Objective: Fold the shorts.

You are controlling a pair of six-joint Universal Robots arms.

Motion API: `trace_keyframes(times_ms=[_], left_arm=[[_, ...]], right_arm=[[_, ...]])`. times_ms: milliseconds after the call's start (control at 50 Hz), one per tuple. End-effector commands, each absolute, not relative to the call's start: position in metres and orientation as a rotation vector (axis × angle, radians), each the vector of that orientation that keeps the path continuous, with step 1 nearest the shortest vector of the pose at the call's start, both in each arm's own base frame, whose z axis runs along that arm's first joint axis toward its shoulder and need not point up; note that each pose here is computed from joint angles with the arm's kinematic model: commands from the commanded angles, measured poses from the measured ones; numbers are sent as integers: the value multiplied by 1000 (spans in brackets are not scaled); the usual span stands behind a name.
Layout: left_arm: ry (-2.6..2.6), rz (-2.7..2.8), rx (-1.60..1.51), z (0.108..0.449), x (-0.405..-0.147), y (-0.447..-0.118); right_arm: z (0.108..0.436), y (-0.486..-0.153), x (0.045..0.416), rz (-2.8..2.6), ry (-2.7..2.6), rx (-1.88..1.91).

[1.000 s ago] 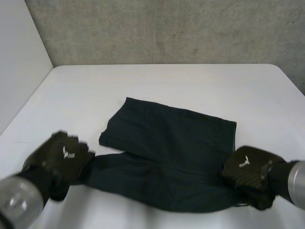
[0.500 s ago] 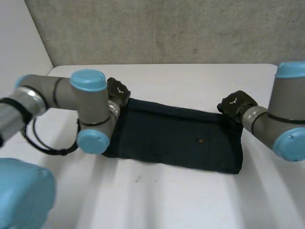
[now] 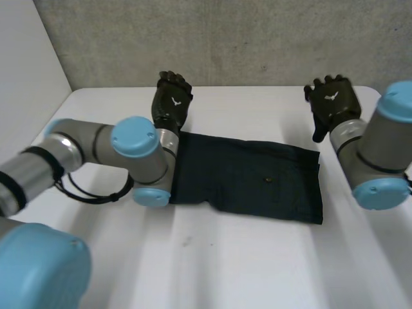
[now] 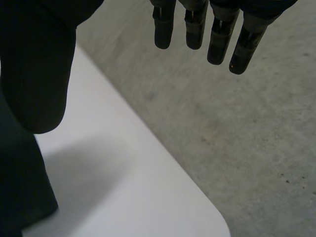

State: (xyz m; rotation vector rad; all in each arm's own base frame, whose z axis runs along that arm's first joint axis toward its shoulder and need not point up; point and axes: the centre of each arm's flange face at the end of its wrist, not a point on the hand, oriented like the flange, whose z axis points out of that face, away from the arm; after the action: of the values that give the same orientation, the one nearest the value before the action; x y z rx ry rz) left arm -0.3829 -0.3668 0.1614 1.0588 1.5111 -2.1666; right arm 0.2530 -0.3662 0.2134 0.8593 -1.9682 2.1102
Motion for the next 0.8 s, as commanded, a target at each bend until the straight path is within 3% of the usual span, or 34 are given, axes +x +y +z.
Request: trace_keyframes(times_ms=[20,220,480,580,800], left_arm=[[1888,-2371,914,214,-342,-328],[2432,-2383,874,225,-288,-276],[2608,-2166,780,190,-256,-255],[2618,-2148,776,186,-254,-254],[2609,-2151,813,195,-256,-246]], right_arm=[[225,-318,240,2100,-2279,822],[170,-265,220,1729,-2656,863],[128,-275,222,1755,-2615,872],[126,-283,222,1814,-2551,877],[145,-294,186,1659,-2350,1007]])
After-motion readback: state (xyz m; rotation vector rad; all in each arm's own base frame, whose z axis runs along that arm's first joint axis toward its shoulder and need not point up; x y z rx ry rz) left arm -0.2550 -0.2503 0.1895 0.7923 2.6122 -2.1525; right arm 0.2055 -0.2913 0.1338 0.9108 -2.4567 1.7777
